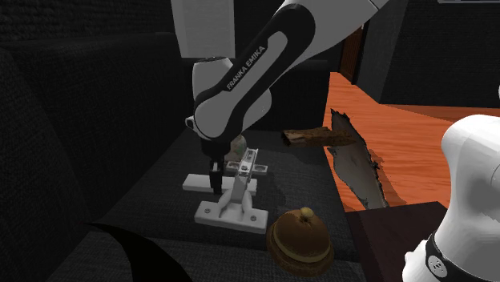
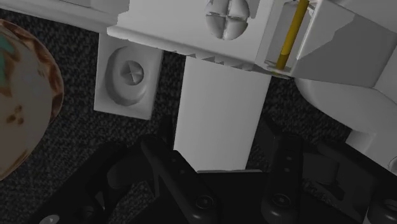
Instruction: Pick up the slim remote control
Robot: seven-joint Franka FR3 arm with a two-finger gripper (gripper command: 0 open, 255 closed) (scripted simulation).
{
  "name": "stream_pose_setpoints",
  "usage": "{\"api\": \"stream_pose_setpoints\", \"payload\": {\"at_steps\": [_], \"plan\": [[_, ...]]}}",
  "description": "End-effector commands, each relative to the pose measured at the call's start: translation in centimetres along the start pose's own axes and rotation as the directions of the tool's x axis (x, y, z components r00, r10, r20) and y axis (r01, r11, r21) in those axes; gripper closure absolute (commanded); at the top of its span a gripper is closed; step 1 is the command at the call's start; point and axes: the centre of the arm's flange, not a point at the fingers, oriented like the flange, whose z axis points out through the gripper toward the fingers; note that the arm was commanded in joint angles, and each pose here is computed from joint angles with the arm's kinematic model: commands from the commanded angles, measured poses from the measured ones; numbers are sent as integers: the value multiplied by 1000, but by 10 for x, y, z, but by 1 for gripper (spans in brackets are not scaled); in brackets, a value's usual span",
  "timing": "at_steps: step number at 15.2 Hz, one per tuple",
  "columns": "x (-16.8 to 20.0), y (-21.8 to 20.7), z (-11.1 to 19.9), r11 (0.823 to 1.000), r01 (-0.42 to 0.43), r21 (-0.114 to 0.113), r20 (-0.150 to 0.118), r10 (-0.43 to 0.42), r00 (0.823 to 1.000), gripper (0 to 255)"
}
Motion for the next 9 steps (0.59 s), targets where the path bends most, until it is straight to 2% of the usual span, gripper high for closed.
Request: {"api": "stream_pose_setpoints", "payload": {"at_steps": [1,9], "plan": [[0,0,1,1000,1,0,2,-1,1000,255],[1,1,-41,1000,1,0,2,-1,1000,255]]}}
